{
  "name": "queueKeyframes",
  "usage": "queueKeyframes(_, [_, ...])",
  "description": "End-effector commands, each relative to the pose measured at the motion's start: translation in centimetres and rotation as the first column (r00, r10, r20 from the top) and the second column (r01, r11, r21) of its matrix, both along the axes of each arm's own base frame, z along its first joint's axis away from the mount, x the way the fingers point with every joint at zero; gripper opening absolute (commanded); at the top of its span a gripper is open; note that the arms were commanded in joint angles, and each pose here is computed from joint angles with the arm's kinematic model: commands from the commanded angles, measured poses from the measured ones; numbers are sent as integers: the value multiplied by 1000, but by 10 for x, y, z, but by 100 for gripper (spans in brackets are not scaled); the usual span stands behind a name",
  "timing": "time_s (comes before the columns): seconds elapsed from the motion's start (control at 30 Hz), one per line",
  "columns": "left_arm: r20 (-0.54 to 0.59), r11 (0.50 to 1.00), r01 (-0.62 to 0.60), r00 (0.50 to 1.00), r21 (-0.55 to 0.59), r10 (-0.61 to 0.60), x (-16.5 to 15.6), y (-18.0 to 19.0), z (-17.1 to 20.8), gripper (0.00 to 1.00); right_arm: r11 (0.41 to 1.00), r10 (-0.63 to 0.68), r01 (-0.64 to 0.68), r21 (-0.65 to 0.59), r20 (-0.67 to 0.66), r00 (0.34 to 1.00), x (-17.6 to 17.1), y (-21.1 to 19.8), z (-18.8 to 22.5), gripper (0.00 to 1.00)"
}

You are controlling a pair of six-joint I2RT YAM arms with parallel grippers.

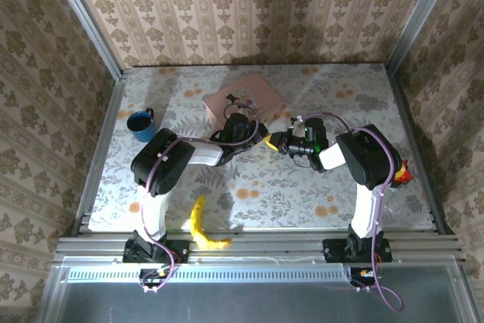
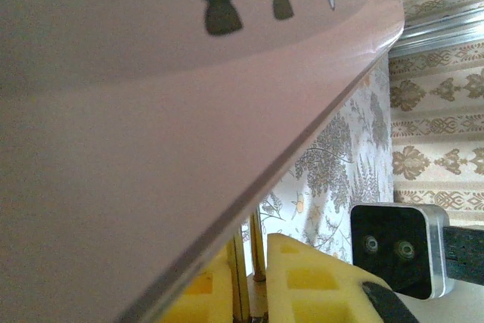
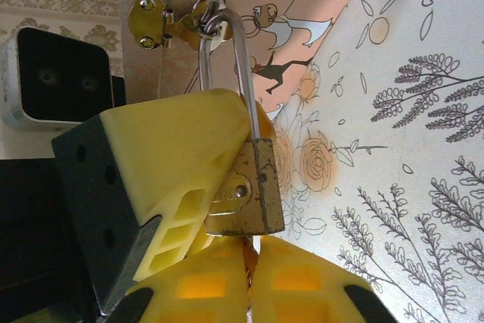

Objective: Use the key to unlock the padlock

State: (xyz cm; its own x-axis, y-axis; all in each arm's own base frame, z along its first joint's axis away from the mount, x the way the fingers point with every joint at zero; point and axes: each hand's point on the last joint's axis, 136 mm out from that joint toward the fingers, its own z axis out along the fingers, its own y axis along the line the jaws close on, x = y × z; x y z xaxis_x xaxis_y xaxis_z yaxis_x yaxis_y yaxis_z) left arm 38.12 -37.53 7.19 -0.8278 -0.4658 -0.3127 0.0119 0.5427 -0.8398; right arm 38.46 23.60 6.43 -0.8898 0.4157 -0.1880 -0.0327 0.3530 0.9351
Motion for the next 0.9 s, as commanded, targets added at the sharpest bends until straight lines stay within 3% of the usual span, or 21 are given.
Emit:
queueKeyframes(0.0, [3,1000,2,1000,-20,-2,-3,1,4,0,999,36,-31,-44,126,991,3,5,32,20])
queueKeyframes(0.13, [4,999,2,1000,-33,-2,-5,1,7,0,979,28,-1,-202,130,991,-6,-10,29,37])
queueKeyframes(0.2, [2,999,4,1000,-38,-4,-5,1,8,0,948,18,20,-319,116,993,-14,-21,23,39])
queueKeyframes(0.4, [-23,998,2,1000,-65,-3,-9,0,8,0,762,50,64,-644,157,986,-33,-43,24,40])
queueKeyframes(0.5, [-32,997,-1,999,-76,-1,-10,1,10,0,661,89,75,-746,177,980,-37,-46,24,39])
queueKeyframes(0.73, [-47,998,-2,999,-69,-1,-12,3,10,0,526,180,78,-847,201,963,-35,-37,26,34])
queueKeyframes(0.87, [-52,997,0,999,-72,-4,-13,2,10,0,499,214,78,-863,210,954,-30,-31,26,35])
